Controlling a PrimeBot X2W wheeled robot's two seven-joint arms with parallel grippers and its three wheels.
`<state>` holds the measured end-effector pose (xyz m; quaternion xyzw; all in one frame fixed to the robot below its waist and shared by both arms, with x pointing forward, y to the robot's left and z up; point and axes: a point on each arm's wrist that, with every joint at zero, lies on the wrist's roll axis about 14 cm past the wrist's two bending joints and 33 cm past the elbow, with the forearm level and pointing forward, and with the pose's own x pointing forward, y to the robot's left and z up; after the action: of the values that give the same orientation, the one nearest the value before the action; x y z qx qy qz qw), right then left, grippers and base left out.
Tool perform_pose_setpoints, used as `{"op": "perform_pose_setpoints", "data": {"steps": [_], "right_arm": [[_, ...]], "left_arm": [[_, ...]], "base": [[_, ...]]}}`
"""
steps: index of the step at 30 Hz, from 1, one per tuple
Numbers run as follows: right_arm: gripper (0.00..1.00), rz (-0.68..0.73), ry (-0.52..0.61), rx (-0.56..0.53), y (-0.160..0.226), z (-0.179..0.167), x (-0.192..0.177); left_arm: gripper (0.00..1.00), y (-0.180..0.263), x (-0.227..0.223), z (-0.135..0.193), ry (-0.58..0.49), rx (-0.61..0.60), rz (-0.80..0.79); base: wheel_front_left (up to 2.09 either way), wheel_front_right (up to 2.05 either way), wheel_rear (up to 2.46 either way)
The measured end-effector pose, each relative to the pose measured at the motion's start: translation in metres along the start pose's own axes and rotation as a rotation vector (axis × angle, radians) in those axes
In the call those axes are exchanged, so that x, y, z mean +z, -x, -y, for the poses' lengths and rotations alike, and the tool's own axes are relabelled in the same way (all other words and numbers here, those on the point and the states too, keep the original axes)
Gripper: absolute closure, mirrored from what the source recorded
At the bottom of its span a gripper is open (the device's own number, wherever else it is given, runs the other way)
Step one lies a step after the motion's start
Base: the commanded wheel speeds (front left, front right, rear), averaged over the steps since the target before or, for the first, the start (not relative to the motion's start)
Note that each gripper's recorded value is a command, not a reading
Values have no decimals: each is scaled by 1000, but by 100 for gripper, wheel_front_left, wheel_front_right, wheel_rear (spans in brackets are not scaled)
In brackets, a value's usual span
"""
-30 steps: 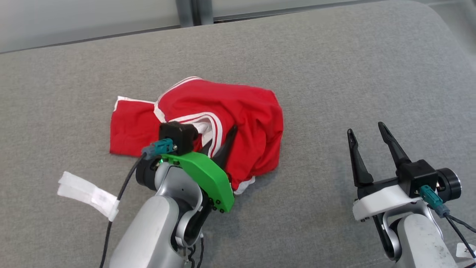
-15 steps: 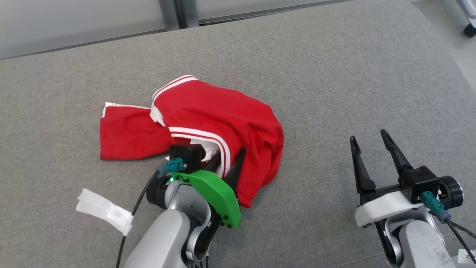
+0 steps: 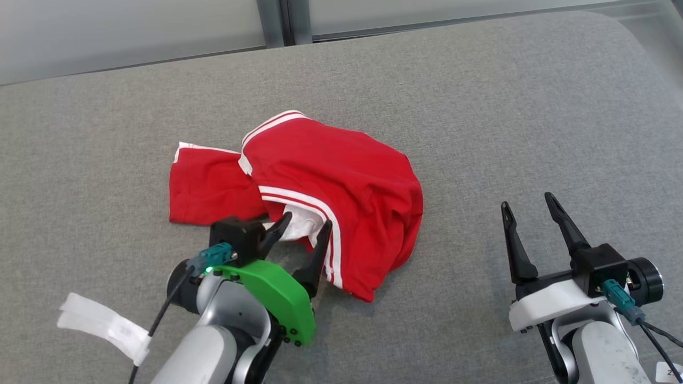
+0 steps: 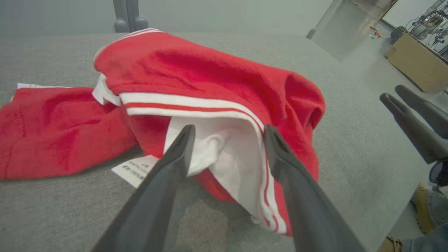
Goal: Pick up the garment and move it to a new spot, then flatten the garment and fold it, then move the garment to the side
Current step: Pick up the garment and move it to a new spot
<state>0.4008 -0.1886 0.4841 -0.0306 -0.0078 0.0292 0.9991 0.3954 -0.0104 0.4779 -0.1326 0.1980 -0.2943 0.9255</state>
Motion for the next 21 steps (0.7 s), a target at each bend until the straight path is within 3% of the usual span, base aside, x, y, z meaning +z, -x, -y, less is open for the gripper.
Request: {"op": "perform_pose_setpoints", "data": {"steps": [21], "right_arm": [[0,-20,1,-15,5,6,-5]], "left_arm": [[0,-31,17,-67,-145,91,-212]], "base": [[0,0,0]]}}
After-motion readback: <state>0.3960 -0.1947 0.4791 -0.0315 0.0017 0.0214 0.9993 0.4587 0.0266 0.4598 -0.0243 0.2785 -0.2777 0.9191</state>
